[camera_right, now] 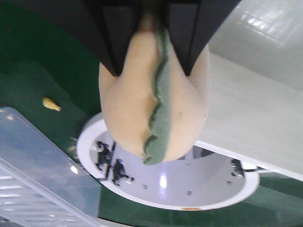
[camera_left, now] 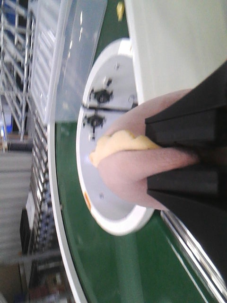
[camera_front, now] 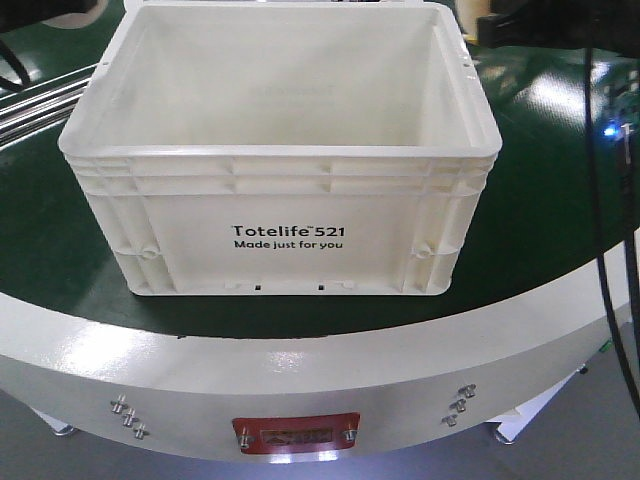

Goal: Place moving items into box and shelve
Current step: 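Lift both plush toys over the tote and release them inside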

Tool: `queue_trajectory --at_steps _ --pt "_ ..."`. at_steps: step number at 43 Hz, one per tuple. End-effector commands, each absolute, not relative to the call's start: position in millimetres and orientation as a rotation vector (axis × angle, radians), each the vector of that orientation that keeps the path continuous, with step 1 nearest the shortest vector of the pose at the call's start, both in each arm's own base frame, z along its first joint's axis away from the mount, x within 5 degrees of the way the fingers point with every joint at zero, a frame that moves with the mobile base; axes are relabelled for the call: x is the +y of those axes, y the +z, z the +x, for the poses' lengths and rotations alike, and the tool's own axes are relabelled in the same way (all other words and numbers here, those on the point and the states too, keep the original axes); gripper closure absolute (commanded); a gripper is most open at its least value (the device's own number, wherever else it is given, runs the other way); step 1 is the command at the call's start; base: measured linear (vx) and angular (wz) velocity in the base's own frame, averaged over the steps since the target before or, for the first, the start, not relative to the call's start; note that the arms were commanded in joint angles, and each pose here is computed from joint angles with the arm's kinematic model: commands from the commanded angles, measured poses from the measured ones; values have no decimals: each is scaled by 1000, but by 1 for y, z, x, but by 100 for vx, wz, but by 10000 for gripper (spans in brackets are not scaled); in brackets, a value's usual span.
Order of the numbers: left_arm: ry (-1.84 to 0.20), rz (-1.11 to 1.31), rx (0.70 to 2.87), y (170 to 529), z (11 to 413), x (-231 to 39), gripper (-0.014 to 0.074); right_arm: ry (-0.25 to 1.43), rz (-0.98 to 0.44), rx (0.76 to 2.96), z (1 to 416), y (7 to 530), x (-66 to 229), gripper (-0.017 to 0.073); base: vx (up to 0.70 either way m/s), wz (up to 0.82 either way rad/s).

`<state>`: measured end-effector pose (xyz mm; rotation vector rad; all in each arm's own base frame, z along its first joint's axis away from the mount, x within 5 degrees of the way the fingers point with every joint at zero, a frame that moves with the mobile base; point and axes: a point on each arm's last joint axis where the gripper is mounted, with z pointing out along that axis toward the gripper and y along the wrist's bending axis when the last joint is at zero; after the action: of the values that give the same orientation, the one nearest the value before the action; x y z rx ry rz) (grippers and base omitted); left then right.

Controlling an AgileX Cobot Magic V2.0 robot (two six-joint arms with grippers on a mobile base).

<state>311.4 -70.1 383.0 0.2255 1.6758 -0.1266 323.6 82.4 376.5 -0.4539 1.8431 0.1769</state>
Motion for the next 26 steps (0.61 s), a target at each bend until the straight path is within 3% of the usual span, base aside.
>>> queue_trajectory --at_steps 1,9,10,26 --pt "-166 240 1527 408 305 -87 600 187 -443 1692 315 403 102 564 0 0" --pt "-209 283 1512 404 305 -107 591 231 -502 1656 312 399 134 554 0 0" --pt "-219 288 1499 405 304 -112 426 247 -540 1636 307 398 148 389 0 0" --pt "-223 290 1513 403 304 -112 24 294 -503 1654 307 397 148 -47 0 0"
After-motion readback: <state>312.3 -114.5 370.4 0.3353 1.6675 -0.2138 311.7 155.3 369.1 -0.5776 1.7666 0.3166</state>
